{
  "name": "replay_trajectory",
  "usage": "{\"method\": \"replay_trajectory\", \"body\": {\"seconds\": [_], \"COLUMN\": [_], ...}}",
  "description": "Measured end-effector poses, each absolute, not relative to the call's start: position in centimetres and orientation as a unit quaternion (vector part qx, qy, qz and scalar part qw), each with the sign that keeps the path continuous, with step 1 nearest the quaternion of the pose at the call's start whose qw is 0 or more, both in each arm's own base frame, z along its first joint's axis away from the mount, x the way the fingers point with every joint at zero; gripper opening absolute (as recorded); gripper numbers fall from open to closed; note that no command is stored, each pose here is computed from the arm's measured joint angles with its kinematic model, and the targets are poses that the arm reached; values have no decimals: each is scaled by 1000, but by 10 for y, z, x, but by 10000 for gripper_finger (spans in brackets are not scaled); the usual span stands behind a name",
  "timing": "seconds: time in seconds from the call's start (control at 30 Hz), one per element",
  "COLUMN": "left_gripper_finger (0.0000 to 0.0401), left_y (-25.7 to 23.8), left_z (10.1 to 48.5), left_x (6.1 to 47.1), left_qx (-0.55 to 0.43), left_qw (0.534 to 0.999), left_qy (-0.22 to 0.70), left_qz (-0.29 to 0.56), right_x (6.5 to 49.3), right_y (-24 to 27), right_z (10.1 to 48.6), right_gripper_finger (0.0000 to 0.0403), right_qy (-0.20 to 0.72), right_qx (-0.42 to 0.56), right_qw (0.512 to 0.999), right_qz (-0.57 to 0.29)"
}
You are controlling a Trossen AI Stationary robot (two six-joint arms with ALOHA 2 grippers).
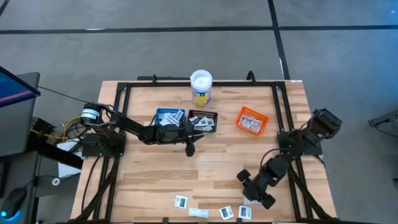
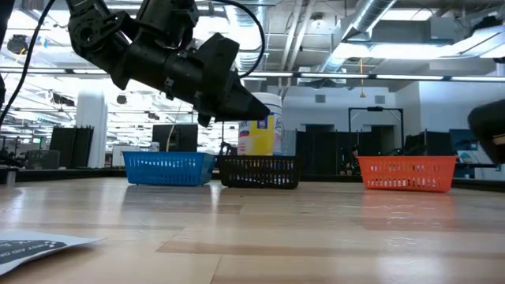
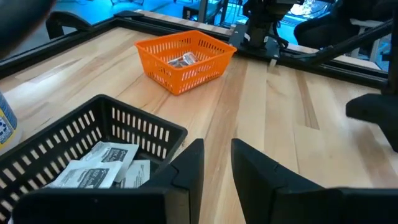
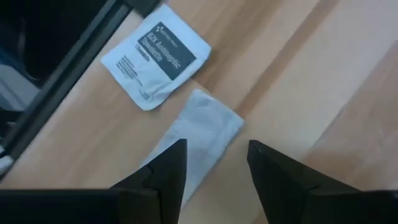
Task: Pick & Place First Aid Supplies
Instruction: Put the blue bandage into the blue bin
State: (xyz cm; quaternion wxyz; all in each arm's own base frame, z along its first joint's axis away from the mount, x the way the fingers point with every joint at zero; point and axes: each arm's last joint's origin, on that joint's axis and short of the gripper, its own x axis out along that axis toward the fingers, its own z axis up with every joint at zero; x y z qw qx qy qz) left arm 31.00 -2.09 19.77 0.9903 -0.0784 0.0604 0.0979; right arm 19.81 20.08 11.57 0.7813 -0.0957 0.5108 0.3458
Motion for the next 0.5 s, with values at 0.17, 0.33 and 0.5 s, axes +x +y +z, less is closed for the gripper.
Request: {"method": "replay_trajectory", "body": {"seconds": [0.17,0.33,0.5], "left_gripper_finger": [81,81,81], "left_y": [-22,-22,-22], "left_z": [197,197,196], "left_x": [310,310,310], "left_qx": [-79,-79,-83], "left_qw": [991,991,991], "left_qy": [65,66,67], "left_qz": [86,85,86], "right_x": [190,190,193], "right_y": [214,218,214], "right_z": [101,98,97], "right_gripper_finger": [166,139,63], "right_qy": [498,466,466], "right_qx": [-161,-212,-216], "right_qw": [788,811,813], "right_qz": [326,283,274]}}
